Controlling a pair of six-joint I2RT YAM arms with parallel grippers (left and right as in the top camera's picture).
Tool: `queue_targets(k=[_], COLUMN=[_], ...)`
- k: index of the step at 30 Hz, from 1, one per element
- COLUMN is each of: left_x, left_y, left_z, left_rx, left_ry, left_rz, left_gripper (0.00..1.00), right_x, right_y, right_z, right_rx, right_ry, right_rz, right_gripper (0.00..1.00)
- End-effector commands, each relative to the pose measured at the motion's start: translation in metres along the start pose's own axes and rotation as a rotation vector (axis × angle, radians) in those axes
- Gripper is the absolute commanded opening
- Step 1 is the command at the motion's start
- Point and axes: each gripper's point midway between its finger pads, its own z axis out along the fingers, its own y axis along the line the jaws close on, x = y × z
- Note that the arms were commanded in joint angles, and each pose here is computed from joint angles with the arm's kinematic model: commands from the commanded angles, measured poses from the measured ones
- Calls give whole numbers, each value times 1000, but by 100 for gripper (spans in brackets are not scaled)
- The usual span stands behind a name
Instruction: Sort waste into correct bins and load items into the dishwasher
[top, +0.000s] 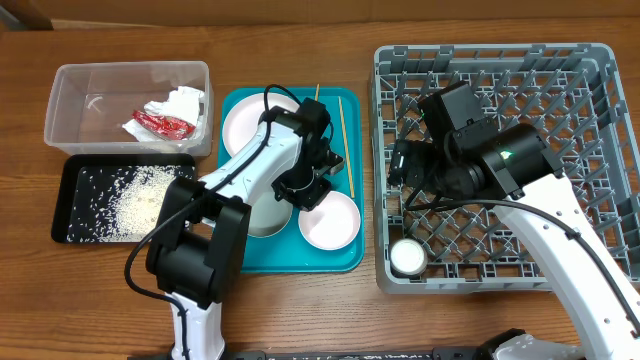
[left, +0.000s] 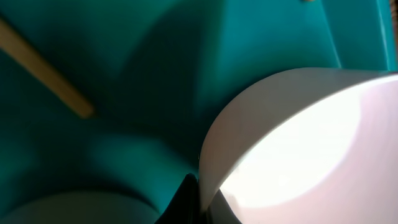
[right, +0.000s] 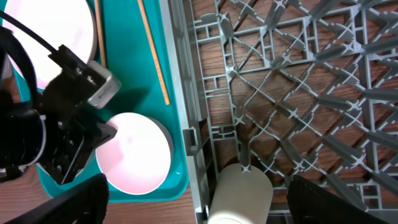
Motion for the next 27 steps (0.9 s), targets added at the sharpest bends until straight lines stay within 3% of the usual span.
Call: queue_targets(k=[1, 5, 9, 12, 14, 16, 17, 21, 27], left_x=[-20, -23, -29, -33, -32, -29, -29, -31, -45], left_y=[0, 4, 29, 34, 34, 33, 33, 43, 78], left_z=[-22, -26, -28, -30, -29, -29, -29, -38, -119], left_rx=[-13, -33, -168, -179, -178, -177, -177, -167, -68], left_ry=[-58, -67, -96, -116, -109, -100, -100, -127, -273], left_rz=[-26, -25, -130, -162, -161, -162, -163, -292, -467], left_gripper=[4, 4, 4, 4, 16, 36, 41, 45, 49], right_x=[-6, -6, -6, -6, -7, -9, -11, -16, -21], right_y=[1, 1, 1, 1, 1, 4, 8, 28, 76], right_z=[-3, -3, -3, -3, -3, -3, -3, 12, 51], right_rx=[0, 0, 0, 0, 0, -13, -30, -85, -140], right_ry=[-24, -24, -24, -24, -25, -33, -37, -25, -38], right_rz=[-2, -2, -2, -2, -2, 0, 1, -11, -92], right_gripper=[93, 93, 93, 93, 93, 93, 93, 92, 92])
